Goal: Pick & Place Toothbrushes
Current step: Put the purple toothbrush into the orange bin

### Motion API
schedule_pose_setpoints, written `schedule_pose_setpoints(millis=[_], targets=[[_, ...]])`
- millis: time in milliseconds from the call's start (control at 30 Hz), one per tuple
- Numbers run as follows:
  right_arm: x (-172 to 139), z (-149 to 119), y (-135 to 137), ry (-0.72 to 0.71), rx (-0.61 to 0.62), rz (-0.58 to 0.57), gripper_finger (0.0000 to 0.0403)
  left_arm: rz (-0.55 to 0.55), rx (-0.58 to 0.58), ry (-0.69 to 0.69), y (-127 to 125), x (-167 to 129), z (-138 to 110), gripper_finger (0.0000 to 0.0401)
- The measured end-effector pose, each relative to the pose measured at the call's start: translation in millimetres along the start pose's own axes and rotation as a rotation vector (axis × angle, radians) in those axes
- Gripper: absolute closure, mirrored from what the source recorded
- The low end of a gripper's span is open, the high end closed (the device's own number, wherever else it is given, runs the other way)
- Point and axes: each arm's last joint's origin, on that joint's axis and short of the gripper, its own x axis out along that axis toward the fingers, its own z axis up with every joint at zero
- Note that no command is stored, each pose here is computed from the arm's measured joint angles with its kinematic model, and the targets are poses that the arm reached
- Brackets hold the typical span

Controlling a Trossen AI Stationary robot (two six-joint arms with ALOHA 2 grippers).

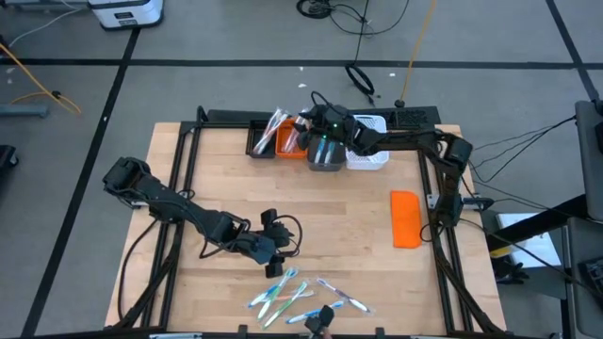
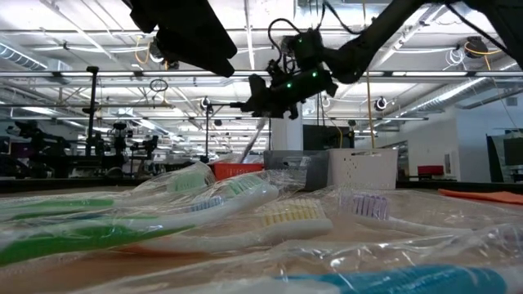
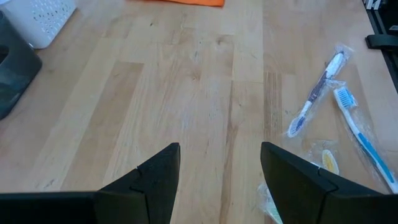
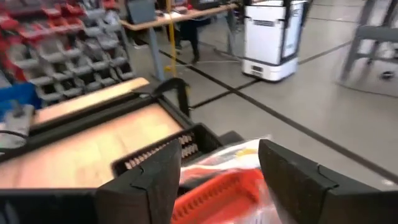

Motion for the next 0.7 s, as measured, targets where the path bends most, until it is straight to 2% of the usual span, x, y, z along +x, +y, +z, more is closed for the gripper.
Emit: schedule_pose_setpoints(millis=[100, 300, 700], targets=[[-8, 9, -1, 0.013, -0.042, -0.052, 0.0199, 0.0, -0.001, 0.0, 0, 0, 0, 0.0176], [-15, 19, -1, 0.011, -0.066, -0.057, 0.0198, 0.0, 0.0, 0.001, 0, 0, 0, 0.0176], [-16, 5, -3, 0.149, -0.107, -0.09, 0.0204, 0.001, 0.005, 0.002, 0, 0, 0, 0.0176]])
